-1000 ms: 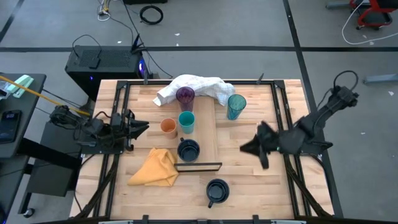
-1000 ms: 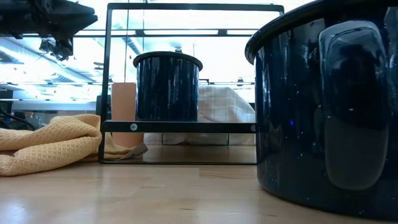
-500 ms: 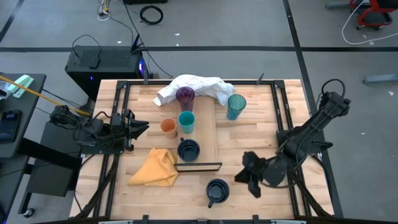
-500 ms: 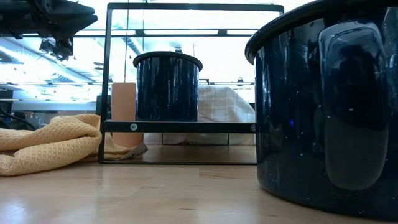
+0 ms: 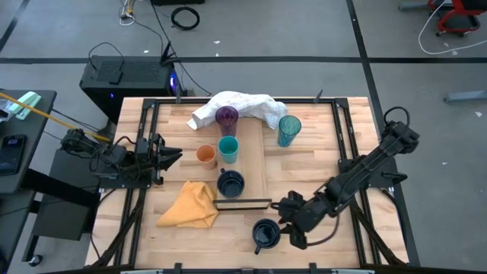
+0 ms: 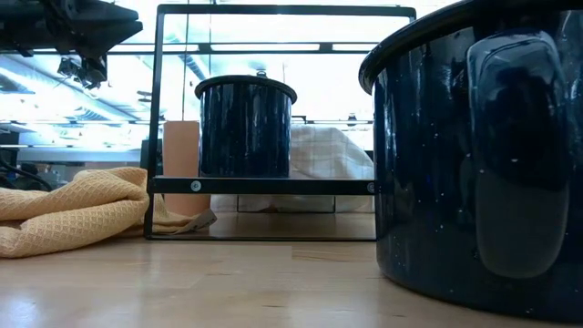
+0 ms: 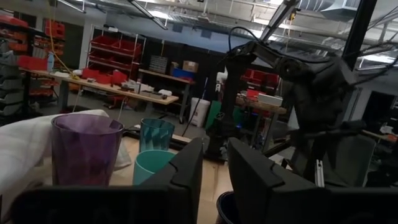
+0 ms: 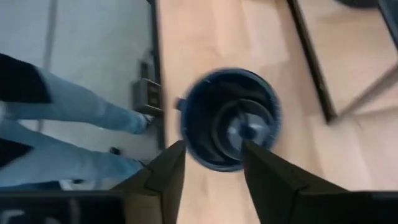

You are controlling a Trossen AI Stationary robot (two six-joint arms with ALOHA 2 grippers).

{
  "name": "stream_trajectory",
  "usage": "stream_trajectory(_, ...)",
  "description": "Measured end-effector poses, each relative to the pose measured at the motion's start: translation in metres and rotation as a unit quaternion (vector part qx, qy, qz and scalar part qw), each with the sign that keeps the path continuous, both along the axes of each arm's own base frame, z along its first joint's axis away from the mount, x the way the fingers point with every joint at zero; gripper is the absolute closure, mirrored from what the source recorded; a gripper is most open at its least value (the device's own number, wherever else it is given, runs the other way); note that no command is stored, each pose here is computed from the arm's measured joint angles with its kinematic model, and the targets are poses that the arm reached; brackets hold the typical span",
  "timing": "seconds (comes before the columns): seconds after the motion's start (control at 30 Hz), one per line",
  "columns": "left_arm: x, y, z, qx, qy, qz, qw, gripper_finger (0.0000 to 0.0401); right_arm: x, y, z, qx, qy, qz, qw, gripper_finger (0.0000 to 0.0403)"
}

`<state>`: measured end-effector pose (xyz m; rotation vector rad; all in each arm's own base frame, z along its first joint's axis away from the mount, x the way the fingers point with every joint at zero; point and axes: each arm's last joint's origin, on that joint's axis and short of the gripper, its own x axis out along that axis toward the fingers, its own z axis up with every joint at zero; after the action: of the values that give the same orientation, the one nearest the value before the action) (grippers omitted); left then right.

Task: Stack small to large cups/mugs on shelf
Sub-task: Align the black mug with the other black mug on the shelf

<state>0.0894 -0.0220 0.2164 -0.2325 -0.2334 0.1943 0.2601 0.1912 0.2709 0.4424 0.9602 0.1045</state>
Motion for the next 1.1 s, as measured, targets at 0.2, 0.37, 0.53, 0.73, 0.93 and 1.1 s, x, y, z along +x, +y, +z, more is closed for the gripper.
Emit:
stream_trajectory(0.2, 0.0, 0.0, 0.0, 0.0, 0.0, 0.0, 1.0, 0.0317, 0.004, -0.003, -0.02, -0.038, 0.053, -0.004, 0.998, 0.0208)
stream_trajectory(0.37, 0.0, 0.0, 0.0, 0.0, 0.0, 0.0, 1.0, 0.0323, 0.002, -0.004, -0.032, -0.042, 0.107, -0.05, 0.992, 0.021)
stream_trajectory(0.53, 0.0, 0.0, 0.0, 0.0, 0.0, 0.0, 1.0, 0.0319, 0.001, -0.005, -0.03, -0.012, 0.116, -0.104, 0.988, 0.0222)
stream_trajectory(0.73, 0.0, 0.0, 0.0, 0.0, 0.0, 0.0, 1.0, 0.0318, 0.002, -0.005, -0.031, 0.014, 0.128, -0.145, 0.981, 0.0232)
stream_trajectory(0.93, 0.0, 0.0, 0.0, 0.0, 0.001, 0.0, 1.0, 0.0325, 0.006, -0.001, -0.039, 0.012, 0.131, -0.144, 0.981, 0.0237)
stream_trajectory(1.1, 0.0, 0.0, 0.0, -0.007, 0.001, -0.002, 1.0, 0.0321, 0.012, 0.002, -0.049, 0.008, 0.136, -0.144, 0.98, 0.0237)
